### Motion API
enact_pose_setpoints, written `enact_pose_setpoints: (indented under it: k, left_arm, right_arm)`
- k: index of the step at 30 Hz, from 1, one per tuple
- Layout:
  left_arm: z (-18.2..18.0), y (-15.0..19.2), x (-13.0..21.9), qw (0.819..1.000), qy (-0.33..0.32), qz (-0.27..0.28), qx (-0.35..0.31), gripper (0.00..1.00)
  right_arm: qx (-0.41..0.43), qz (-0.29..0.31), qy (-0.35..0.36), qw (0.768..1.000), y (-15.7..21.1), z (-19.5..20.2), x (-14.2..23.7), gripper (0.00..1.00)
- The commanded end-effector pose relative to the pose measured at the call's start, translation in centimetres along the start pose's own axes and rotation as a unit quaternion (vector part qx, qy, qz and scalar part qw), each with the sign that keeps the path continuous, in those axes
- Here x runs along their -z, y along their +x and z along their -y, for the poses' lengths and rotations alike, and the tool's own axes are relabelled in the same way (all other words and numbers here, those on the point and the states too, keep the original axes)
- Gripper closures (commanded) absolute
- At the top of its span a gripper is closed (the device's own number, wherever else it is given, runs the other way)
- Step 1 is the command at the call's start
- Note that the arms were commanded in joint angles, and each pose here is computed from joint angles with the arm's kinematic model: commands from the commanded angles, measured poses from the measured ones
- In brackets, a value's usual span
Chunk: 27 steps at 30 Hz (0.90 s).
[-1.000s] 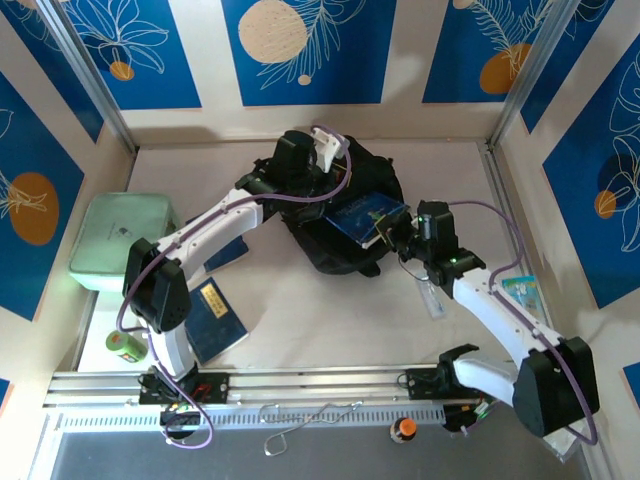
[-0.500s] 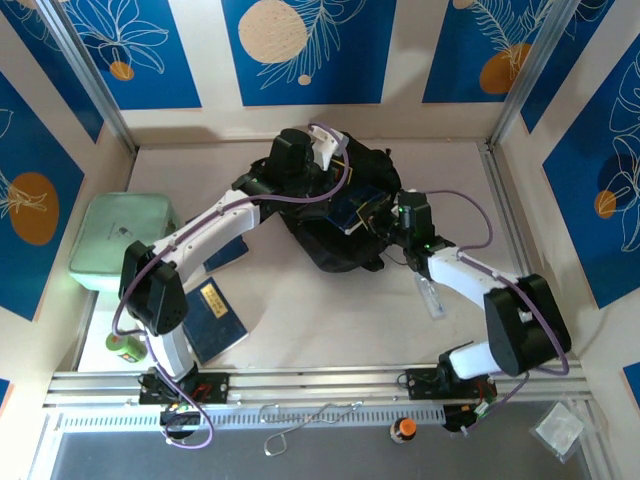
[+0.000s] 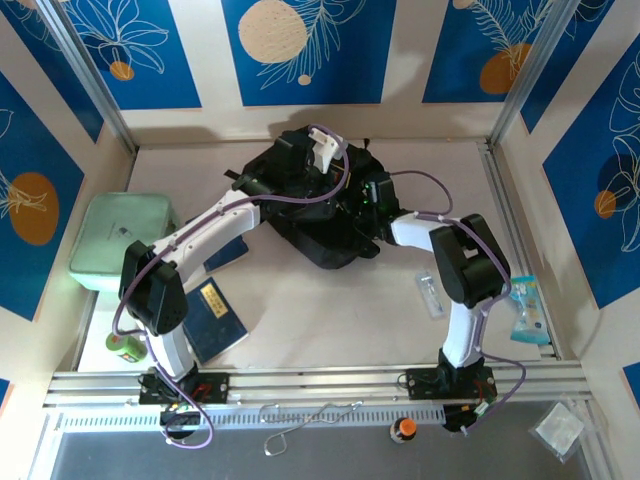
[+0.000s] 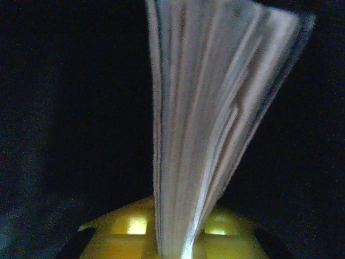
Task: Pack the student bag
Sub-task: Place the book in the student bag, then close the student bag at the top-center of the table.
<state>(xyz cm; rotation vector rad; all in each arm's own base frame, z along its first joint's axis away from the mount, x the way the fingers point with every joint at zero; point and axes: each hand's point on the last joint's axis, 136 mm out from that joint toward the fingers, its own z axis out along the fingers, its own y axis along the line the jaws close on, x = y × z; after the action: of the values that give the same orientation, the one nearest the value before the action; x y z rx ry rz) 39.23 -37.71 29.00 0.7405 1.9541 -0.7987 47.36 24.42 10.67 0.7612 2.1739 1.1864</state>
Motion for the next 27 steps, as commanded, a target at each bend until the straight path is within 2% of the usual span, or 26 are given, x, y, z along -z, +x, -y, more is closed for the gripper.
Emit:
enact_pose_setpoints:
  k: [1, 5, 9, 16, 25, 26, 27]
  left_arm:
    - [1.5, -2.8, 1.6, 0.999, 0.019, 0.043, -0.018, 1.0]
    - [0.5, -1.9, 1.1, 0.999, 0.006, 0.033, -0.011, 1.0]
    - [-0.6, -1.1, 0.6, 1.0, -0.007, 0.028, 0.004, 1.0]
    - [-1.8, 0.2, -0.7, 0.999, -0.02, 0.011, 0.024, 1.0]
    - [-2.6, 2.9, -1.4, 0.998, -0.026, -0.022, 0.053, 1.0]
    - [-2.7, 3.4, -1.3, 0.997, -0.029, -0.029, 0.062, 0.96]
    - [-2.7, 4.0, -1.0, 0.996, -0.033, -0.037, 0.07, 0.86]
  right_arm:
    - [-0.003, -0.007, 0.006, 1.0, -0.5, -0.9, -1.2, 0.77]
    - [-0.023, -0.041, 0.052, 0.998, 0.3, 0.8, -1.1, 0.57]
    - [-0.029, -0.05, 0.062, 0.996, 0.3, 1.3, 0.7, 0.44]
    - [-0.028, -0.036, 0.101, 0.994, 0.5, 1.6, 5.8, 0.35]
    - [0.025, 0.049, 0.13, 0.99, 0.8, 3.4, 15.0, 0.31]
    - [0.038, 0.061, 0.135, 0.988, 0.6, 3.4, 16.1, 0.31]
    - [0.051, 0.072, 0.141, 0.986, 0.4, 3.5, 17.2, 0.29]
